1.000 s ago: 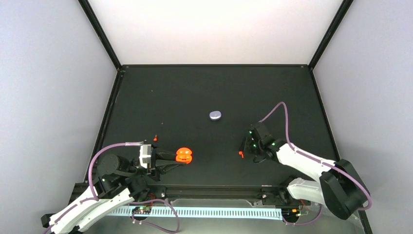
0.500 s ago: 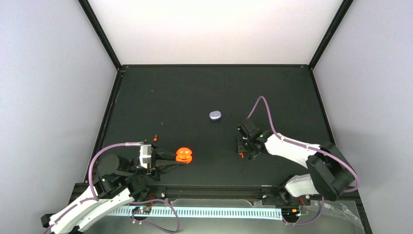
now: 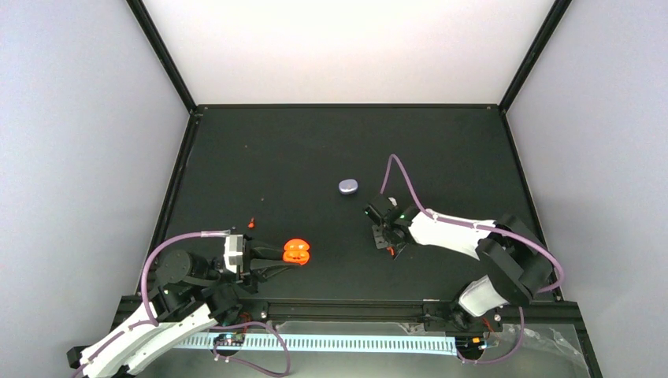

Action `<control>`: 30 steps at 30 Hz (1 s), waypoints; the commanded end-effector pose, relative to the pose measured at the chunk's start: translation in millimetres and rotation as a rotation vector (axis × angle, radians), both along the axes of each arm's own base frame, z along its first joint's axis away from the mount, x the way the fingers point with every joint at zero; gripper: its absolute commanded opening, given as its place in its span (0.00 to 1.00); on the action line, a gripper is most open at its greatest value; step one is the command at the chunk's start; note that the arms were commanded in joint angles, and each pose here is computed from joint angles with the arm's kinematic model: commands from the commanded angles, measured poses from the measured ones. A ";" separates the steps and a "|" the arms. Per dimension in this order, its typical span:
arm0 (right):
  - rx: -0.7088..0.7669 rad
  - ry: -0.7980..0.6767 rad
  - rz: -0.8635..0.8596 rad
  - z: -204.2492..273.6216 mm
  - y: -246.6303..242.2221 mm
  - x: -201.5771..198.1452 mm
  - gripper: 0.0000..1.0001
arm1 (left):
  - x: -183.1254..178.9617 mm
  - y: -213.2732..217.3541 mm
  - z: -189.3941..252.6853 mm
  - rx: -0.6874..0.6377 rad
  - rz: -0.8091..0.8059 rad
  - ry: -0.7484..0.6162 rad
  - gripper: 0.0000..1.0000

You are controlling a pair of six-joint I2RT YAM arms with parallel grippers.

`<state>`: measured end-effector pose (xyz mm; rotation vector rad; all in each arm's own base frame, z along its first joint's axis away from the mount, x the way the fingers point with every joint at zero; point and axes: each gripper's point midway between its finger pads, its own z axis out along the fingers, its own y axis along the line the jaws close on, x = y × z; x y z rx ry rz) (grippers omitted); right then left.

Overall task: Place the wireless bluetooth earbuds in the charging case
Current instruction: Pick up the earbud from the center of the board.

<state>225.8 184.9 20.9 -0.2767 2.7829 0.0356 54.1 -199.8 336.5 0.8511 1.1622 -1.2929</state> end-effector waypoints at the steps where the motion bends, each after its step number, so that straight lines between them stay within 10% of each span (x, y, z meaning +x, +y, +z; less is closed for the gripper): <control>1: -0.103 0.029 0.019 -14.9 -10.0 -9.3 0.43 | -2.6 4.8 4.7 -0.014 0.009 -0.023 0.02; 30: -0.108 0.043 -0.015 -11.2 -16.2 -20.0 0.31 | -3.4 6.6 4.7 -0.021 0.014 -0.033 0.02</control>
